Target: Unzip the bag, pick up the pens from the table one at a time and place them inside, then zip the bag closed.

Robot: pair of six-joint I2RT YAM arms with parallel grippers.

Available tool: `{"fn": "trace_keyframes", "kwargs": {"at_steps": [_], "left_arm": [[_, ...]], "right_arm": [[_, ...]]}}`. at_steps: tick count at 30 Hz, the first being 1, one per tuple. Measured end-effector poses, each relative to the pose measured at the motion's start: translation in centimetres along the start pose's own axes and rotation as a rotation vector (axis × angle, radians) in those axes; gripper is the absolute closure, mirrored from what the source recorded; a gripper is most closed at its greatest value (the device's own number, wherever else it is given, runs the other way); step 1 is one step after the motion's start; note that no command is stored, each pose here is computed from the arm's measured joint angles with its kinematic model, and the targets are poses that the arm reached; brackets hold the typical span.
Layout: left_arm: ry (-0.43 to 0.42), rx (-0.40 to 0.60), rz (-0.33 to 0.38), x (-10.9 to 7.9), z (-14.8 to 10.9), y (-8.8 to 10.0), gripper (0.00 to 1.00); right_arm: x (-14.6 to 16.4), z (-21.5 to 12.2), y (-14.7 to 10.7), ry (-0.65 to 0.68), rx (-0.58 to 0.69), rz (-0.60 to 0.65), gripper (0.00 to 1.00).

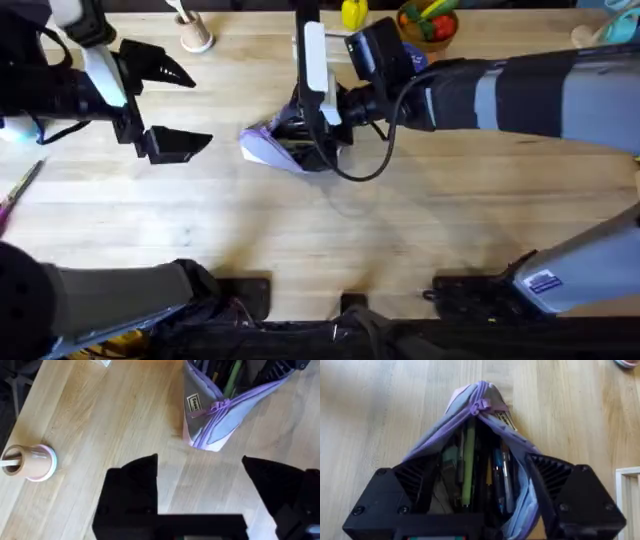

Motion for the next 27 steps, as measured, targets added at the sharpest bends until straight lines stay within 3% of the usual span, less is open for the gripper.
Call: {"fn": "trace_keyframes", "kwargs": {"at_steps": [12, 19, 27], "left_arm": [[0.007, 0.002, 0.008, 0.1, 0.0, 0.0, 0.007], [0.006, 0.006, 0.009, 0.1, 0.0, -0.1, 0.007], [0.0, 0.038, 0.008, 0.1, 0.0, -0.4, 0.007]], "right_arm": [[0.3, 0.0, -0.2, 0.018, 0.017, 0.1, 0.005], [-0.4, -0.3, 0.4, -0.002, 0.024, 0.41, 0.005], [-2.4, -3.2, 4.5, -0.032, 0.059, 0.687, 0.005]]}}
Point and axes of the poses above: each hand's point on the last joint's axis, 136 mm out from that joint toward the fingers, its own z axis out along the fingers, its own x axis along the line the jaws close on, y = z × x, the point moved 8 cm from there along -z, back along the fingers
